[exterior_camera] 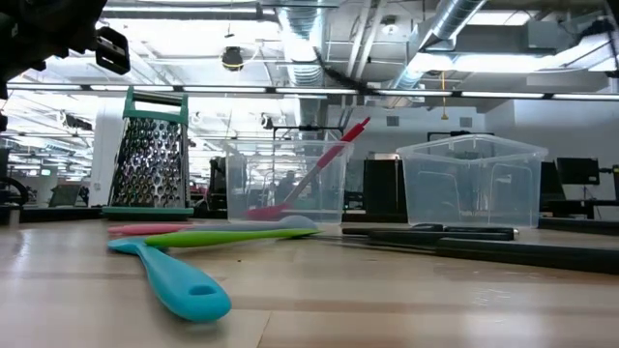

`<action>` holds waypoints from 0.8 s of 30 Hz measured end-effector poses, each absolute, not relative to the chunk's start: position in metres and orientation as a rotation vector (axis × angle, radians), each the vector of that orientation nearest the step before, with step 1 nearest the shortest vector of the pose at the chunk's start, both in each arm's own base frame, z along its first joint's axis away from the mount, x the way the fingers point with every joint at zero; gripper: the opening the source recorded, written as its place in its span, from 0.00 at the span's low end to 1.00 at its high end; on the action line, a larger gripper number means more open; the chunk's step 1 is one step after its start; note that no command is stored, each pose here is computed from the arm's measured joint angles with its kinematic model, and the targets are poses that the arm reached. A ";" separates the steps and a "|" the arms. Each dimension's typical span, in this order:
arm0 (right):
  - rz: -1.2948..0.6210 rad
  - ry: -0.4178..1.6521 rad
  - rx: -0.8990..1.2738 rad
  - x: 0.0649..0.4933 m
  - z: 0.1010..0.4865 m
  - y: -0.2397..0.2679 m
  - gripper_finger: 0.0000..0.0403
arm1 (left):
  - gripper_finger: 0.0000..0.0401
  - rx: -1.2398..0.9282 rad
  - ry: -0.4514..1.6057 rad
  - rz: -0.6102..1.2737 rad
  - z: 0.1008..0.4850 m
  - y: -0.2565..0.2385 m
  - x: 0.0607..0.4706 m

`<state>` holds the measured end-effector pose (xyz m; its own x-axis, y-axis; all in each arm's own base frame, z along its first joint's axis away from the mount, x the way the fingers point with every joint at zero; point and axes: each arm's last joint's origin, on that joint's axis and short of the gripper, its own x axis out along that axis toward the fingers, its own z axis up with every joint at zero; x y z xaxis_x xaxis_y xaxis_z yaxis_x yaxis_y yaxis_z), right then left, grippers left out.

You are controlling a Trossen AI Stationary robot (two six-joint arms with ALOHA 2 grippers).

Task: Pick & Place Kitchen Items
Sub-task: Put the black serving spoon into the top left transparent bin

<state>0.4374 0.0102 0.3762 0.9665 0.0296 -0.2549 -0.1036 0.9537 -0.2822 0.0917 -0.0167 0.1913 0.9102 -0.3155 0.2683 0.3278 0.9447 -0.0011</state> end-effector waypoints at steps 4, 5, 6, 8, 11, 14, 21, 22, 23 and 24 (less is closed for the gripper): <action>-0.021 -0.115 -0.399 0.408 0.429 0.003 0.19 | 0.02 -0.046 -0.269 -0.331 0.191 -0.017 0.092; -0.049 -0.205 -0.420 0.403 0.435 0.000 0.19 | 0.02 -0.046 -0.269 -0.332 0.191 -0.017 0.092; -0.076 -0.287 -0.440 0.398 0.439 -0.003 0.19 | 0.02 -0.047 -0.269 -0.332 0.191 -0.017 0.092; -0.131 -0.392 -0.463 0.394 0.437 -0.011 0.19 | 0.02 -0.046 -0.269 -0.331 0.191 -0.017 0.092; -0.229 -0.396 -0.470 0.394 0.421 -0.034 0.19 | 0.02 -0.046 -0.268 -0.332 0.191 -0.017 0.092; -0.307 -0.344 -0.476 0.396 0.404 -0.065 0.19 | 0.02 -0.046 -0.268 -0.331 0.191 -0.017 0.092; -0.343 -0.355 -0.419 0.407 0.367 -0.137 0.19 | 0.02 -0.046 -0.268 -0.331 0.191 -0.017 0.092; -0.340 -0.380 -0.409 0.408 0.363 -0.145 0.19 | 0.02 -0.046 -0.268 -0.332 0.191 -0.017 0.092; -0.344 -0.396 -0.394 0.408 0.359 -0.153 0.19 | 0.02 -0.046 -0.268 -0.332 0.191 -0.017 0.092; -0.354 -0.395 -0.373 0.408 0.355 -0.162 0.19 | 0.02 -0.046 -0.268 -0.331 0.191 -0.017 0.092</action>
